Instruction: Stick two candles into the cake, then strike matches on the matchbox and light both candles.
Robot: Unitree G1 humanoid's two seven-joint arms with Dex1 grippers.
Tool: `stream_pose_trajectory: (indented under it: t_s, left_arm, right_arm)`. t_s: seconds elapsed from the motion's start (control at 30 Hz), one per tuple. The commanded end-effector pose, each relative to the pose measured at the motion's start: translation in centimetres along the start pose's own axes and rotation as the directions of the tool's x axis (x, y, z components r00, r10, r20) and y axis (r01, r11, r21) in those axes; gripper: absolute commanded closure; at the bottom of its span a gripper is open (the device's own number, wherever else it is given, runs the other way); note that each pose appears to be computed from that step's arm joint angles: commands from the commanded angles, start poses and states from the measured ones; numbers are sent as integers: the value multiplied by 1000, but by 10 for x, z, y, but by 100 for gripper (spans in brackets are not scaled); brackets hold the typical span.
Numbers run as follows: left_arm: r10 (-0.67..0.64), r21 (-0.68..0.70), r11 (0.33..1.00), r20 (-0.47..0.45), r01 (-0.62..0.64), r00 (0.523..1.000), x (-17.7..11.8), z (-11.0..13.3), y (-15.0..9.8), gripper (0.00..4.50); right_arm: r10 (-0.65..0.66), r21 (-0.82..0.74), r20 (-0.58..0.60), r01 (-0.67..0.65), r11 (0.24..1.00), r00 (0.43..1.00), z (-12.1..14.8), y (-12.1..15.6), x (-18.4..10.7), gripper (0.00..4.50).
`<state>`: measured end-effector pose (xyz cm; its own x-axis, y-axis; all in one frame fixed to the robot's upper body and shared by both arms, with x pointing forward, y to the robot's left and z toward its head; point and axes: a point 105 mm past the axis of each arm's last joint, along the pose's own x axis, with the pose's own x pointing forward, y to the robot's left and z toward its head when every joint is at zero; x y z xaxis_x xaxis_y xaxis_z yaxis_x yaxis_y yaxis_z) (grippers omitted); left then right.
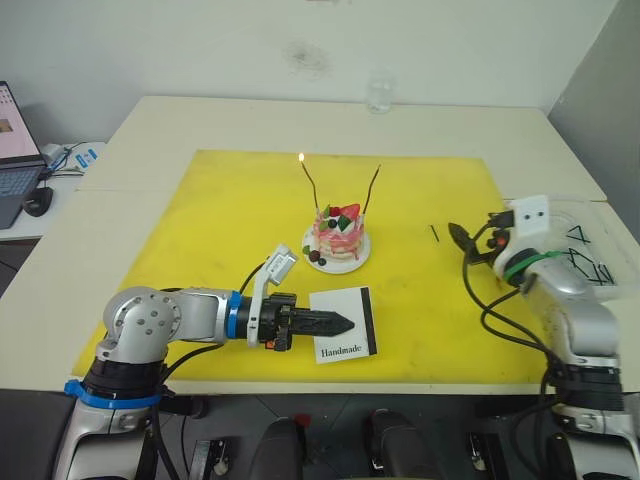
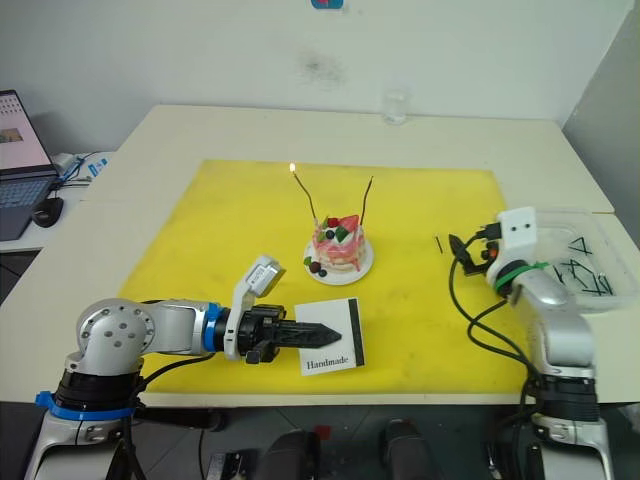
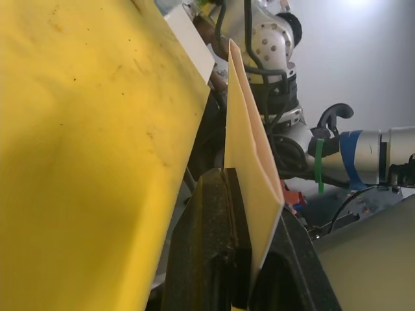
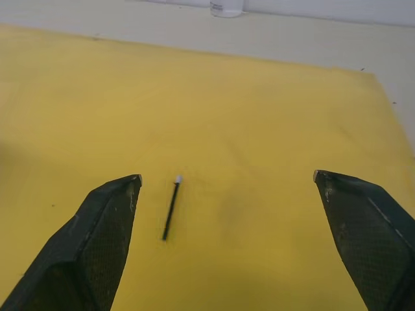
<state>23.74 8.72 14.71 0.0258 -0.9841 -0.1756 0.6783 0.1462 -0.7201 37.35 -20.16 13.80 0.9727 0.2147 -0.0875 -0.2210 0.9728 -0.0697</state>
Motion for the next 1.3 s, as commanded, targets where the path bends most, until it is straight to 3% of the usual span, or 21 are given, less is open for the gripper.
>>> stream_pose_trajectory:
  t_s: [0.03,0.23,0.47,0.57,0.93,1.07,1.3]
  left_arm:
    - [-16,29,999,7,16,1000,-4,5,-8,450]
    - [-10,33,999,11,9,1000,-5,7,-9,450]
    - [-10,30,999,15,9,1000,-5,6,-11,450]
    - [-6,31,1000,19,5,1000,-5,7,-11,450]
    - [-4,27,1000,31,3,1000,-4,7,-11,450]
    - [-7,25,1000,32,6,999,-2,6,-12,450]
    - [-8,24,1000,38,7,999,-2,10,-11,450]
  right_arm:
    - [-25,-8,66,26,1000,997,12,2,10,5]
    - [10,5,45,-10,1000,999,1,27,26,5]
    - [-44,-6,2,44,999,999,-13,27,34,5]
    - [-39,-1,-14,39,999,999,-17,29,36,60]
    - [-66,120,-47,71,990,997,-29,27,44,447]
    - [-66,133,-20,68,989,998,-22,27,41,447]
    - [-33,89,68,27,996,997,15,21,30,447]
